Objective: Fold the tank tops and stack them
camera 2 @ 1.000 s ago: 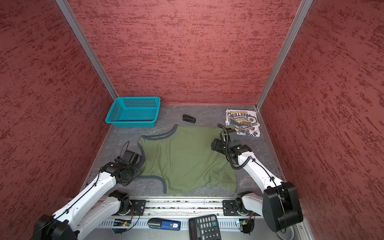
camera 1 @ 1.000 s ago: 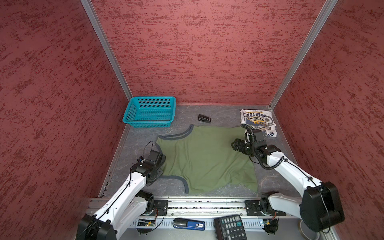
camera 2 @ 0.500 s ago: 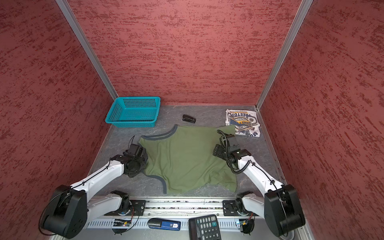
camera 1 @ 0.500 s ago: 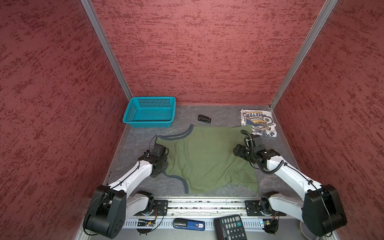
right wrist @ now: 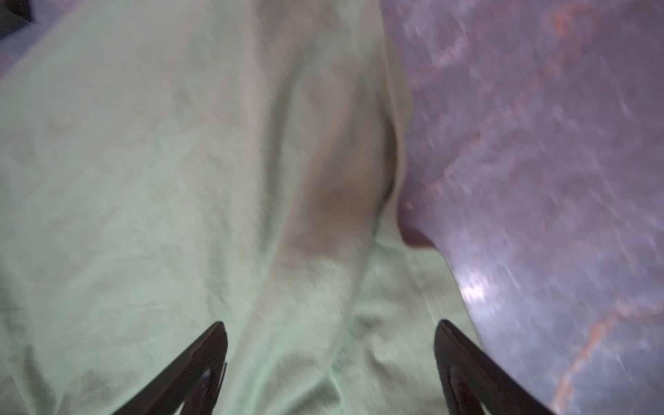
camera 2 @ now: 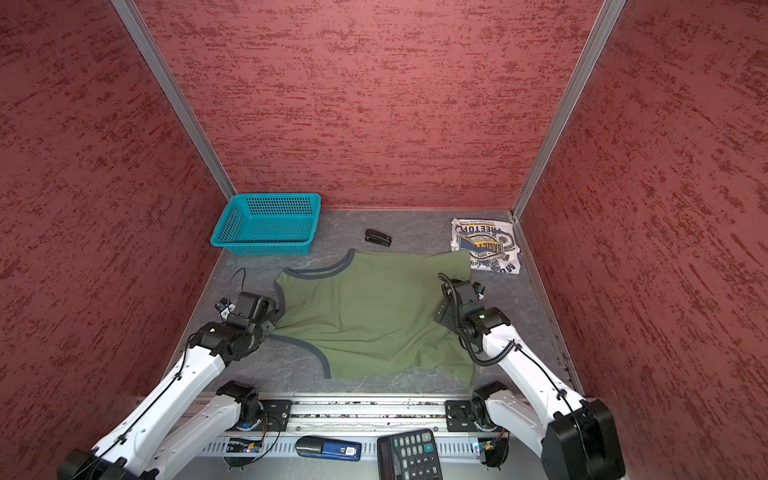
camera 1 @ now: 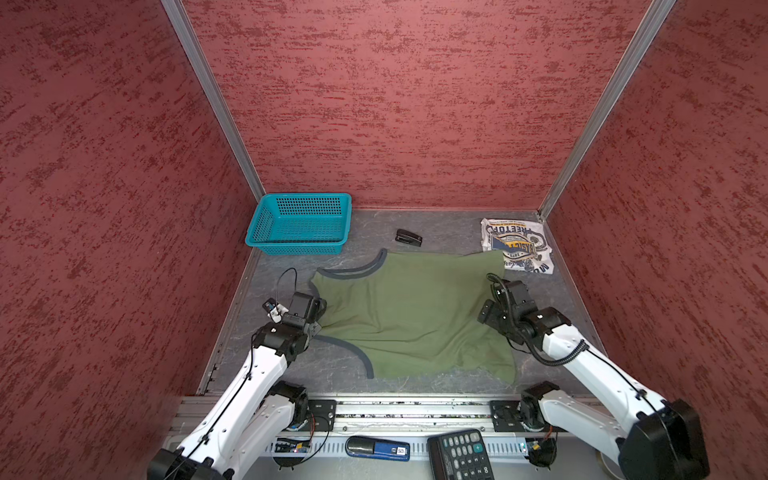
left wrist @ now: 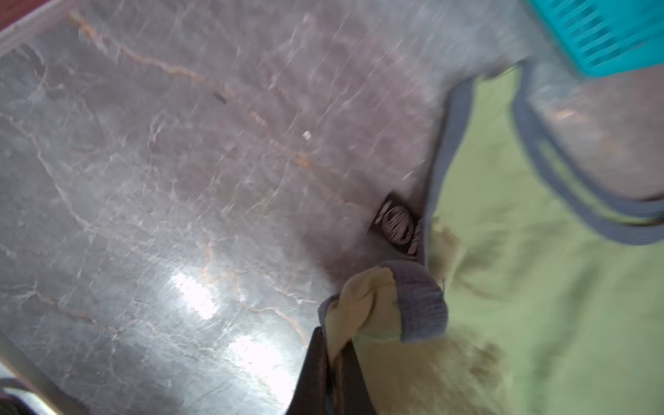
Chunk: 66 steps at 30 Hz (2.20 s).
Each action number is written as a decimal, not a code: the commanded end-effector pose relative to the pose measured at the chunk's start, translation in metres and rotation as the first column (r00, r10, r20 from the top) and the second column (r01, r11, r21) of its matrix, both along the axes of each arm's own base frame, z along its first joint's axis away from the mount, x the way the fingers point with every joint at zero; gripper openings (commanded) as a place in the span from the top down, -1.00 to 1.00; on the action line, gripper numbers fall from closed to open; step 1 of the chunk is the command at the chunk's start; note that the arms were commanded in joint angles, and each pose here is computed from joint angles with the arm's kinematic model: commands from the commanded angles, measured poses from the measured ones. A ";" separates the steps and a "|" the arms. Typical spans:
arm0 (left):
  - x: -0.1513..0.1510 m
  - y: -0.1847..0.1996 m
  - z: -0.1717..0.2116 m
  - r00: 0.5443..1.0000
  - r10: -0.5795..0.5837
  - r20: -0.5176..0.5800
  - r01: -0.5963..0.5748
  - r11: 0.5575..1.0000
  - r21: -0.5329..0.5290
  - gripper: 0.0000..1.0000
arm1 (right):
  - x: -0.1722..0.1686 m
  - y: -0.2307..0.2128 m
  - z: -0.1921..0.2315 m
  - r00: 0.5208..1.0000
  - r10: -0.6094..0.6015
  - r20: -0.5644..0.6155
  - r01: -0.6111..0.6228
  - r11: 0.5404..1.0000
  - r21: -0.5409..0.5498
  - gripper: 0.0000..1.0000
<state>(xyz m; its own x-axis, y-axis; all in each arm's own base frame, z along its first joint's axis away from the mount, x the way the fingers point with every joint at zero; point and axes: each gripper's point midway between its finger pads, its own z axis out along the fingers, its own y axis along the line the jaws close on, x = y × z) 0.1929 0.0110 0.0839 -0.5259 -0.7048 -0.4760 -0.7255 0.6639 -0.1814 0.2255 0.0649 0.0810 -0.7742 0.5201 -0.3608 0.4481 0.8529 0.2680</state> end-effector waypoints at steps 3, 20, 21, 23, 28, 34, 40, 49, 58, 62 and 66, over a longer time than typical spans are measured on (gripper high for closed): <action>-0.003 0.005 -0.008 0.999 0.030 0.021 -0.030 0.999 -0.017 1.00 | -0.050 -0.021 -0.020 0.980 -0.158 -0.121 0.153 0.987 -0.049 -0.75; 0.019 0.035 -0.007 0.989 0.114 0.091 -0.103 0.987 -0.121 1.00 | -0.070 -0.012 -0.060 0.966 -0.129 -0.225 0.128 0.992 -0.021 -0.04; 0.020 0.039 -0.006 0.987 0.128 0.096 -0.116 0.985 -0.126 1.00 | -0.070 -0.012 -0.061 0.966 -0.128 -0.225 0.125 0.992 -0.025 0.08; 0.020 0.047 -0.007 0.983 0.152 0.102 -0.137 0.980 -0.142 1.00 | -0.071 -0.014 -0.061 0.966 -0.125 -0.225 0.120 0.992 -0.034 0.26; 0.023 0.051 -0.011 0.985 0.147 0.086 -0.131 0.976 -0.171 0.85 | -0.072 -0.017 -0.053 0.969 -0.135 -0.208 0.129 0.991 -0.040 0.48; 0.036 0.027 -0.009 0.996 0.019 0.089 0.005 0.967 -0.256 -0.07 | -0.067 -0.009 -0.031 0.981 -0.099 -0.165 0.103 0.995 0.014 0.10; 0.027 -0.022 0.009 0.984 -0.178 0.021 0.178 0.969 -0.172 -0.75 | -0.053 -0.012 0.002 0.993 -0.073 -0.098 0.071 0.997 -0.025 -0.29; -0.045 -0.097 0.000 0.895 -0.419 -0.150 0.388 0.900 -0.199 -0.52 | -0.065 0.004 -0.003 0.991 -0.041 -0.128 0.048 0.997 0.056 -0.27; -0.094 -0.155 -0.037 0.778 -0.573 -0.259 0.524 0.818 -0.237 -0.14 | -0.092 0.013 -0.025 0.981 -0.014 -0.191 0.029 0.997 0.074 -0.24; -0.095 -0.162 -0.051 0.766 -0.571 -0.296 0.530 0.821 -0.214 -0.01 | -0.095 0.019 -0.032 0.979 0.010 -0.205 0.006 0.997 0.079 -0.24; -0.087 -0.156 -0.057 0.785 -0.543 -0.299 0.518 0.839 -0.163 0.04 | -0.098 0.024 -0.043 0.973 0.029 -0.231 -0.015 0.998 0.064 -0.24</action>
<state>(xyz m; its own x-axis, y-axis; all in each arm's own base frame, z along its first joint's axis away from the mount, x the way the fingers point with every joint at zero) 0.0968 -0.1454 0.0288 -0.9574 -0.2569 -0.1321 -0.2521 0.9663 -0.0521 0.1293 0.0861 0.0447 -0.8598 0.4864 -0.1555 0.4509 0.8661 0.2159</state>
